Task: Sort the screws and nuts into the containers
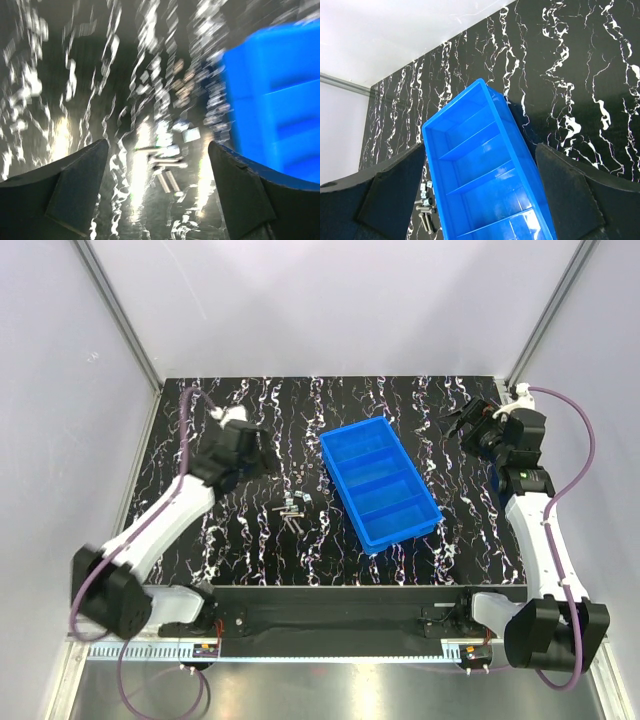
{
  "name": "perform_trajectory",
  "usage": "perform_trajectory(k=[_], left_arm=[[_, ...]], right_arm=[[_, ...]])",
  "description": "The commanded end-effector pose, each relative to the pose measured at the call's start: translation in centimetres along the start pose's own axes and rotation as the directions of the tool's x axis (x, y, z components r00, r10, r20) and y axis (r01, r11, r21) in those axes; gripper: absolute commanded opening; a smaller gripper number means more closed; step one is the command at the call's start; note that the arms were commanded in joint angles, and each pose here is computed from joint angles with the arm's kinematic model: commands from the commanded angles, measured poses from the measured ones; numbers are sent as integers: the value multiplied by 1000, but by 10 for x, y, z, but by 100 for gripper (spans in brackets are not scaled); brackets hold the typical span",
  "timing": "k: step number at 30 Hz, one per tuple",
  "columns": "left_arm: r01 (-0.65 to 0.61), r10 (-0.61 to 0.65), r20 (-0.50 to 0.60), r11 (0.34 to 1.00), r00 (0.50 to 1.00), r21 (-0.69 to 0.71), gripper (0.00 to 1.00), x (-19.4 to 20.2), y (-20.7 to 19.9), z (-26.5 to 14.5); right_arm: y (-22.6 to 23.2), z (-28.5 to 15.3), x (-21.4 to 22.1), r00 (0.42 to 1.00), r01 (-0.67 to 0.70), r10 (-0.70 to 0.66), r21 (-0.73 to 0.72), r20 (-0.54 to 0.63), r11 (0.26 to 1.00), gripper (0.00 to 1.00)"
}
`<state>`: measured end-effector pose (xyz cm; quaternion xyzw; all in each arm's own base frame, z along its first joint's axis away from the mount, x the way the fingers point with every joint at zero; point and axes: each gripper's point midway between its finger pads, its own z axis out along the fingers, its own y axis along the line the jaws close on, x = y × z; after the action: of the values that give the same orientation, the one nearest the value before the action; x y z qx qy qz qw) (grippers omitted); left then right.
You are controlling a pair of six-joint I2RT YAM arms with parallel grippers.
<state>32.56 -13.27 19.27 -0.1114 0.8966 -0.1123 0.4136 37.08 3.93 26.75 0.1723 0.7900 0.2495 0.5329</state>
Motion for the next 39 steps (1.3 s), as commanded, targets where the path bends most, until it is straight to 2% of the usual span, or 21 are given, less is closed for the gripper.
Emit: perform_trajectory(k=[1,5,12,20,28,34,39], left_arm=[[33,-44,-61,986,997,-165,84,36,22,28],[-11,-7,-110,988,994,-155,77,65,2,52],[-51,24,-149,982,989,-184,70,84,0,80],[-110,79,-245,987,966,-115,80,118,4,85],[-139,103,-282,984,954,-109,75,134,11,89],[-145,87,-283,971,955,-193,73,139,27,91],[-169,112,-298,971,948,-172,70,140,24,95]], right_arm=[[11,-10,-16,997,2,-1,-25,72,1000,100],[9,-9,-13,998,5,-4,-21,69,1000,100],[10,-9,-13,998,4,-3,-20,64,1000,100],[5,-2,-8,999,-11,11,-7,43,1000,100],[4,0,-5,999,-17,17,-8,30,1000,100],[3,2,-3,1000,-19,19,-2,24,1000,100],[2,2,-4,999,-22,22,2,24,1000,100]])
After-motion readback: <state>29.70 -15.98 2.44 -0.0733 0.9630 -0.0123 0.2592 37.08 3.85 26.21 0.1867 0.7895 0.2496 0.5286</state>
